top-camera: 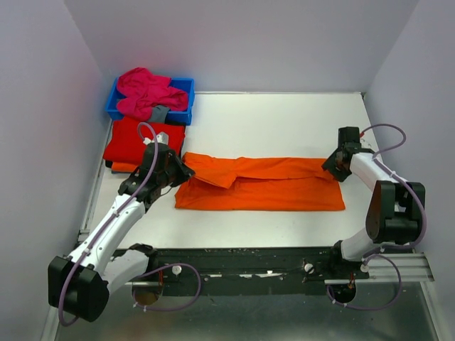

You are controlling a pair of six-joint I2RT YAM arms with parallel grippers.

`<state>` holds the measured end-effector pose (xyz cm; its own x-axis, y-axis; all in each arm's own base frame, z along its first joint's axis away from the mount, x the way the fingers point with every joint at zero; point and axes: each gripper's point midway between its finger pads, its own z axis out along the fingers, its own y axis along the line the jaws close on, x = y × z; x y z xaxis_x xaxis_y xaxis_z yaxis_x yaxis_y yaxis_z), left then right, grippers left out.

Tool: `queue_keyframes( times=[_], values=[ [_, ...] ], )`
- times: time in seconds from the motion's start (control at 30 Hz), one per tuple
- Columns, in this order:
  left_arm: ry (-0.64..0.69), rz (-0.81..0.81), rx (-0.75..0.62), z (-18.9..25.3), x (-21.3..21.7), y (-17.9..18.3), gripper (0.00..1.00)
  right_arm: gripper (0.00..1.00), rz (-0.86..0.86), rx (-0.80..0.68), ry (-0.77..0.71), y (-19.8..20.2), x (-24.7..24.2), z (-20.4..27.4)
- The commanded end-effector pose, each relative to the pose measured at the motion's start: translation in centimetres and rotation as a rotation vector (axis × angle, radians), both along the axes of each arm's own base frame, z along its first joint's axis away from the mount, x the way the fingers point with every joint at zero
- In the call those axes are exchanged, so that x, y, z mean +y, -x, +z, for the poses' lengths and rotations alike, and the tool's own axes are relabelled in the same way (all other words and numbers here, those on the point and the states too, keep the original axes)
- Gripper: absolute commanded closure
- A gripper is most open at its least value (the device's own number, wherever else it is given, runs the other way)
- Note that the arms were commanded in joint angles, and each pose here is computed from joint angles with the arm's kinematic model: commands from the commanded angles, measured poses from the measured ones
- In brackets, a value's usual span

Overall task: Fold and stack the t-shirts
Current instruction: Fold the other side of the tshirt into a rectangle

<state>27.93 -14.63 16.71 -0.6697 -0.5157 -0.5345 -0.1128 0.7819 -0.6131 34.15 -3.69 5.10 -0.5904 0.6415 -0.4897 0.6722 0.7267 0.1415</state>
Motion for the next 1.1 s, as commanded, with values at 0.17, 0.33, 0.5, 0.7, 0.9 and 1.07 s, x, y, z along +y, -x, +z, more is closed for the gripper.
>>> queue_keyframes(
  times=[0.17, 0.33, 0.5, 0.7, 0.9, 1.07],
  values=[
    [0.029, -0.039, -0.007, 0.2, -0.8, 0.0, 1.0, 0.5, -0.092, 0.015, -0.089, 2.3, 1.0, -1.4],
    [0.031, -0.04, -0.005, 0.1, -0.8, -0.1, 1.0, 0.51, -0.168, 0.003, -0.098, 2.2, 0.6, -1.5],
    [0.029, -0.04, -0.016, 0.4, -0.8, -0.3, 1.0, 0.53, -0.234, -0.027, -0.127, 1.6, 0.4, -1.6],
    [0.029, -0.04, -0.021, 0.6, -0.8, -0.3, 1.0, 0.55, -0.276, -0.051, -0.13, 1.0, 0.0, -1.1],
    [0.022, -0.039, -0.022, 0.7, -0.8, -0.4, 1.0, 0.5, -0.296, -0.063, -0.128, 0.9, -0.3, -0.9],
    [0.022, -0.039, -0.027, 0.8, -0.8, -0.5, 1.0, 0.43, -0.318, -0.102, -0.114, 1.2, -1.0, 0.0]
  ],
)
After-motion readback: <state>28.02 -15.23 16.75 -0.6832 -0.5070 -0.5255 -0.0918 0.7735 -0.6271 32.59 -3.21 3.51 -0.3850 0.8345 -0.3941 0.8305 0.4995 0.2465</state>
